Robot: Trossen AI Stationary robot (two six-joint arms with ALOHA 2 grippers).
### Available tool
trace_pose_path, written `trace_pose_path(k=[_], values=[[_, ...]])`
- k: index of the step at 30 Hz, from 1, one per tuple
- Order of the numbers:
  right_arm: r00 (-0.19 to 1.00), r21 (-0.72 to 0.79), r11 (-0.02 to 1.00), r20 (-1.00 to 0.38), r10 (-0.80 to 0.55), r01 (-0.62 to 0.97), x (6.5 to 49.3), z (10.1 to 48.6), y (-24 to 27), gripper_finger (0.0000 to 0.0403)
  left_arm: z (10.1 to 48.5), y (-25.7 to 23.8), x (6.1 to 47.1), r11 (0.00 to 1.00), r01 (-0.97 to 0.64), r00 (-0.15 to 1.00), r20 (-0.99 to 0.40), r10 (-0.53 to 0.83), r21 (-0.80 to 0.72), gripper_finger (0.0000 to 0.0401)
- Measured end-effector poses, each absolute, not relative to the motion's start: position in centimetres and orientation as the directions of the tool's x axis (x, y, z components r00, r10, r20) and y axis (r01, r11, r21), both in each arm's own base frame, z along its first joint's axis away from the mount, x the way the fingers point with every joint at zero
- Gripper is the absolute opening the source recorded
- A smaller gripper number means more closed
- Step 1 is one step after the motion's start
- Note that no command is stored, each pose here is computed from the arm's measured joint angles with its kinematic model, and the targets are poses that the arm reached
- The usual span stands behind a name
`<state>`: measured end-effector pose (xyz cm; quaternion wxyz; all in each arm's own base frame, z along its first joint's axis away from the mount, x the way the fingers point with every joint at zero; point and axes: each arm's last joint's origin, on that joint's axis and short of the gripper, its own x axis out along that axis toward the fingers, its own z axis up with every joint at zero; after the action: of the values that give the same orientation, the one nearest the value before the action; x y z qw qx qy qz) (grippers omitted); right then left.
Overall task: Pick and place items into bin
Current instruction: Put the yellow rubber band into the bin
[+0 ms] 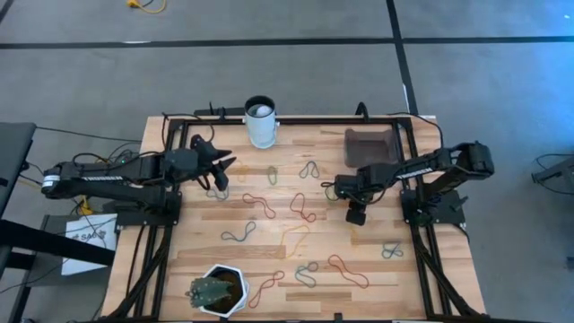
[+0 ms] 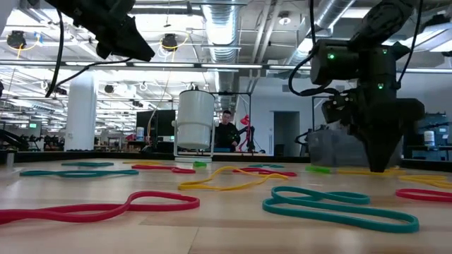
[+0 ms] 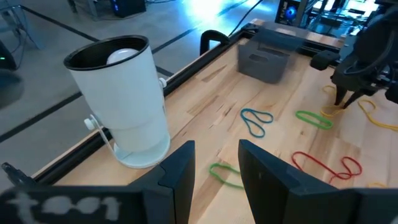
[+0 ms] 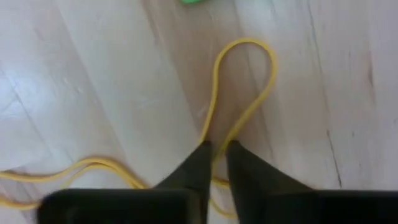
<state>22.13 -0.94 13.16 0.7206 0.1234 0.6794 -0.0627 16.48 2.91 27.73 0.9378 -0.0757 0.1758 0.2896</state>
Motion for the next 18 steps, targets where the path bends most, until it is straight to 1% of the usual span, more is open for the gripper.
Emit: trace_pose_path(k=[1, 3, 5, 8, 10, 12, 14, 18], values=[[0.077, 0.099, 0.961, -0.994, 0.082, 0.257, 22.2, 13.5, -0.9, 0.0019, 27.7, 2.9, 16.5, 0.823, -0.567, 0.772, -0.374, 0.513, -0.042, 0.0114], [0.094, 0.107, 0.962, -0.992, 0.086, 0.252, 22.4, 14.1, -0.9, 0.0006, 27.7, 2.9, 16.5, 0.821, -0.568, 0.773, -0.375, 0.511, -0.051, 0.0114], [0.136, 0.126, 0.962, -0.986, 0.095, 0.244, 23.0, 14.8, -0.9, 0.0008, 27.7, 2.9, 16.5, 0.819, -0.571, 0.773, -0.375, 0.511, -0.06, 0.0114], [0.123, 0.127, 0.964, -0.987, 0.1, 0.235, 23.1, 15.2, -0.6, 0.0002, 27.7, 2.9, 16.5, 0.818, -0.572, 0.773, -0.376, 0.511, -0.062, 0.0114], [0.146, 0.129, 0.967, -0.984, 0.098, 0.218, 23.7, 16.1, -0.3, 0.0002, 27.7, 2.9, 16.5, 0.818, -0.572, 0.772, -0.377, 0.511, -0.061, 0.0114], [0.133, 0.121, 0.972, -0.986, 0.095, 0.202, 24.1, 17.1, 0.1, 0.0001, 27.7, 2.9, 16.5, 0.818, -0.571, 0.772, -0.377, 0.511, -0.062, 0.0114], [0.114, 0.082, 0.979, -0.992, 0.061, 0.189, 24.5, 18.5, 0.4, 0.0001, 27.7, 2.9, 16.5, 0.818, -0.572, 0.772, -0.377, 0.511, -0.064, 0.0114], [0.093, -0.044, 0.991, -0.994, -0.056, 0.126, 25.3, 22.7, 0.8, 0.0001, 27.7, 2.9, 16.5, 0.818, -0.572, 0.772, -0.377, 0.511, -0.064, 0.0114]])
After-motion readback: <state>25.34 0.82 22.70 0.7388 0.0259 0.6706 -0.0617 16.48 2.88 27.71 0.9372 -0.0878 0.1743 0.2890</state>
